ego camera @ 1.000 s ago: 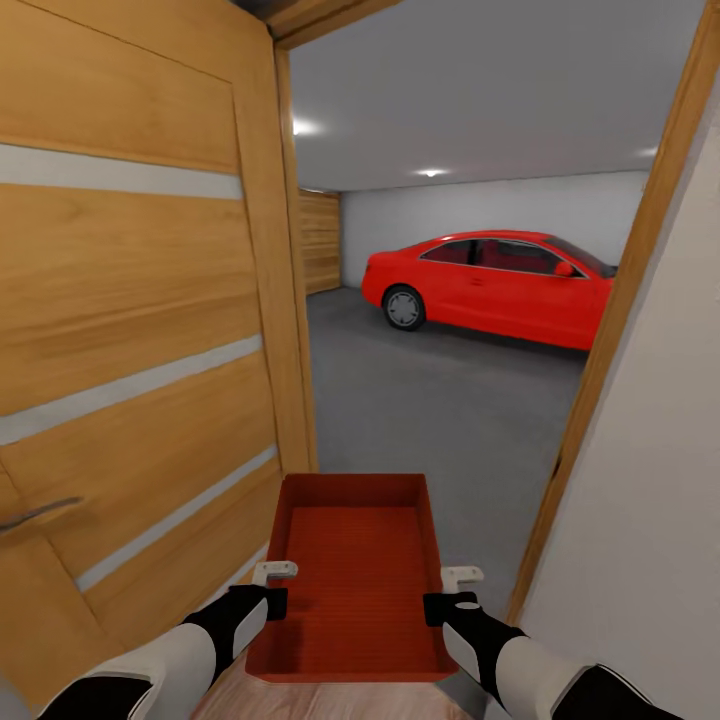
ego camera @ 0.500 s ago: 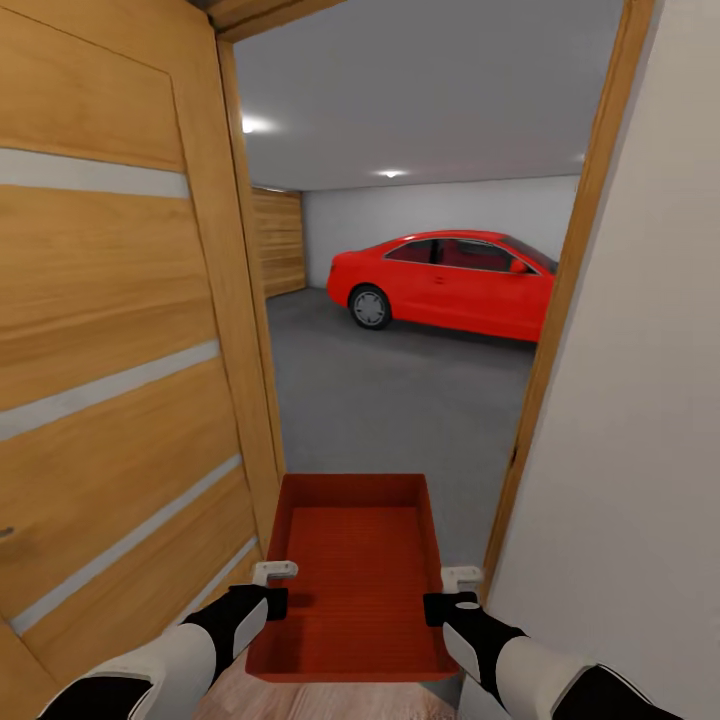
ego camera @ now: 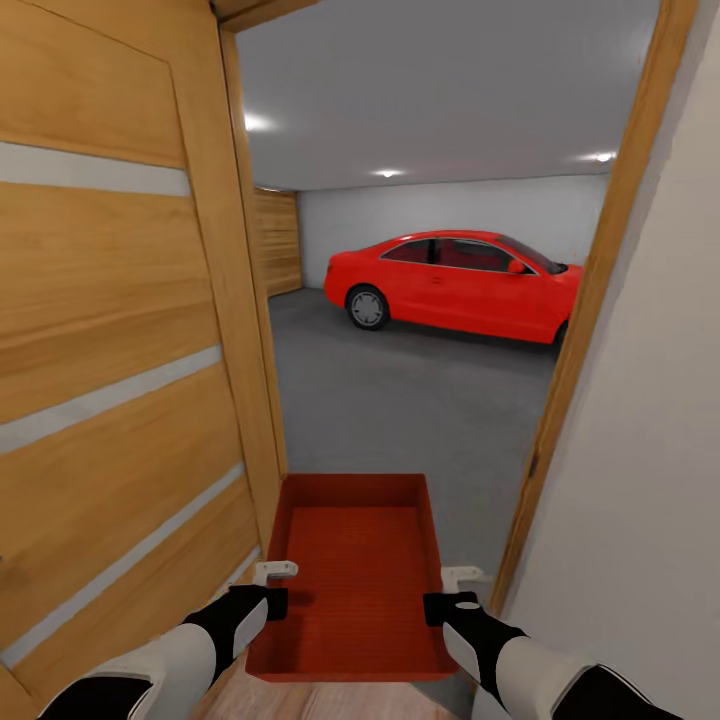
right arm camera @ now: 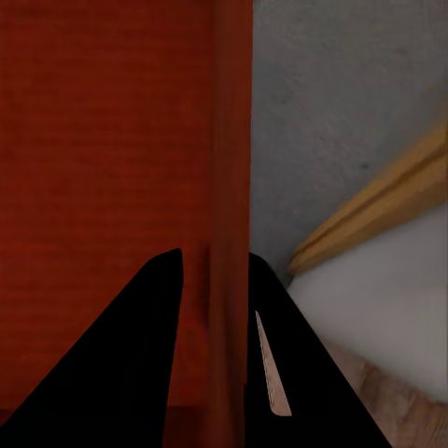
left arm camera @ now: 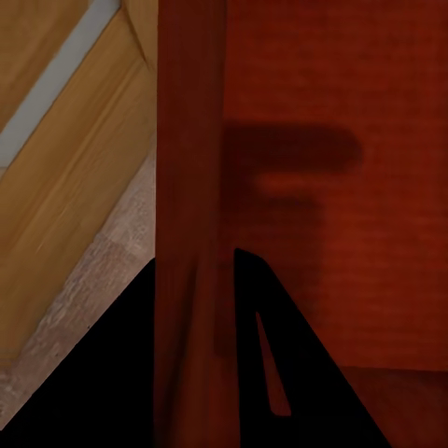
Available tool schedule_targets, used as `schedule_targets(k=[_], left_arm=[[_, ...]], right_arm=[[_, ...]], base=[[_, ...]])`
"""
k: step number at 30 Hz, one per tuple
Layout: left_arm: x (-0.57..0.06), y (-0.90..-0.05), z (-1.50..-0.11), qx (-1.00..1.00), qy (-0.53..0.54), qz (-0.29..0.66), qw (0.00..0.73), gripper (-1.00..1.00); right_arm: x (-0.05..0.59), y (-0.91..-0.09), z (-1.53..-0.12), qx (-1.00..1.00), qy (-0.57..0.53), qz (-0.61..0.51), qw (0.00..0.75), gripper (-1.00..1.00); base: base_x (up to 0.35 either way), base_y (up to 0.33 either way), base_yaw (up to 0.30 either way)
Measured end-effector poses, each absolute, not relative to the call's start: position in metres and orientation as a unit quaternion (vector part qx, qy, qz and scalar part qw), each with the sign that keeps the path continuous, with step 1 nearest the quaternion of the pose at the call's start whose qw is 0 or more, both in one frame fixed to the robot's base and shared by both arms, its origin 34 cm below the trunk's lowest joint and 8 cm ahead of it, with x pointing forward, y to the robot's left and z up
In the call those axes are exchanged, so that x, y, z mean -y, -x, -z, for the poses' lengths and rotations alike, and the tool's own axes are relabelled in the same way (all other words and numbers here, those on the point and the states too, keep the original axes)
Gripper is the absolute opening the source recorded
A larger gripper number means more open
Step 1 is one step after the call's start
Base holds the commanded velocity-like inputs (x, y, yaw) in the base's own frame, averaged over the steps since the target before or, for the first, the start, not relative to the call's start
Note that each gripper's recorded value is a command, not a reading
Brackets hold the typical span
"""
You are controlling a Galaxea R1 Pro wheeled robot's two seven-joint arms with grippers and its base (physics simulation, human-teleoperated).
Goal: Move the two storage containers from the living room to the garage. In the garage, place one container on the floor and stack the other container on top of it (either order is fine).
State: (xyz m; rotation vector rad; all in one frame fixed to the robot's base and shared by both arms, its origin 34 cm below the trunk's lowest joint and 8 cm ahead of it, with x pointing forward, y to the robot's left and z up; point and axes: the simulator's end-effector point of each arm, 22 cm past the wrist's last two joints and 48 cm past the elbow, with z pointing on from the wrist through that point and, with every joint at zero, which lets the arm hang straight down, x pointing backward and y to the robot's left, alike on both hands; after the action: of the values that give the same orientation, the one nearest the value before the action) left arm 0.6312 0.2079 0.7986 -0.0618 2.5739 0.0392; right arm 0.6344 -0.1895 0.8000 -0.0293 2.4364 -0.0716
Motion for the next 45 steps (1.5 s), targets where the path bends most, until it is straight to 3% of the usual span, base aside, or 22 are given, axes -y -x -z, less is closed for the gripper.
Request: schedule_targets(k=[11, 25, 34, 45], left_arm=[[-0.2078, -0.631, -0.7984, -0.96, 0.023, -0.015, 0.279, -1.0], [-0.2078, -0.6313, -0.7982, -0.96, 0.023, -0.014, 0.279, -1.0], [-0.2085, -0.6315, -0.7984, -0.96, 0.023, -0.015, 0.279, -1.0], [-0.2079, -0.6312, -0.7984, -0.96, 0.023, -0.014, 0.279, -1.0]], right_arm=[[0.1897, -0.6341, -0.7997, -0.938, 0.011, 0.028, 0.344, -1.0], [0.1897, -0.6345, -0.7996, -0.938, 0.011, 0.028, 0.344, -1.0], [0.1889, -0.6344, -0.7998, -0.938, 0.011, 0.028, 0.345, -1.0], [0.1894, -0.6342, -0.7998, -0.938, 0.011, 0.028, 0.344, -1.0]], base=[[0.183, 0.176, -0.136], [0.039, 0.011, -0.234], [0.013, 0.015, -0.031], [0.165, 0.208, -0.001]])
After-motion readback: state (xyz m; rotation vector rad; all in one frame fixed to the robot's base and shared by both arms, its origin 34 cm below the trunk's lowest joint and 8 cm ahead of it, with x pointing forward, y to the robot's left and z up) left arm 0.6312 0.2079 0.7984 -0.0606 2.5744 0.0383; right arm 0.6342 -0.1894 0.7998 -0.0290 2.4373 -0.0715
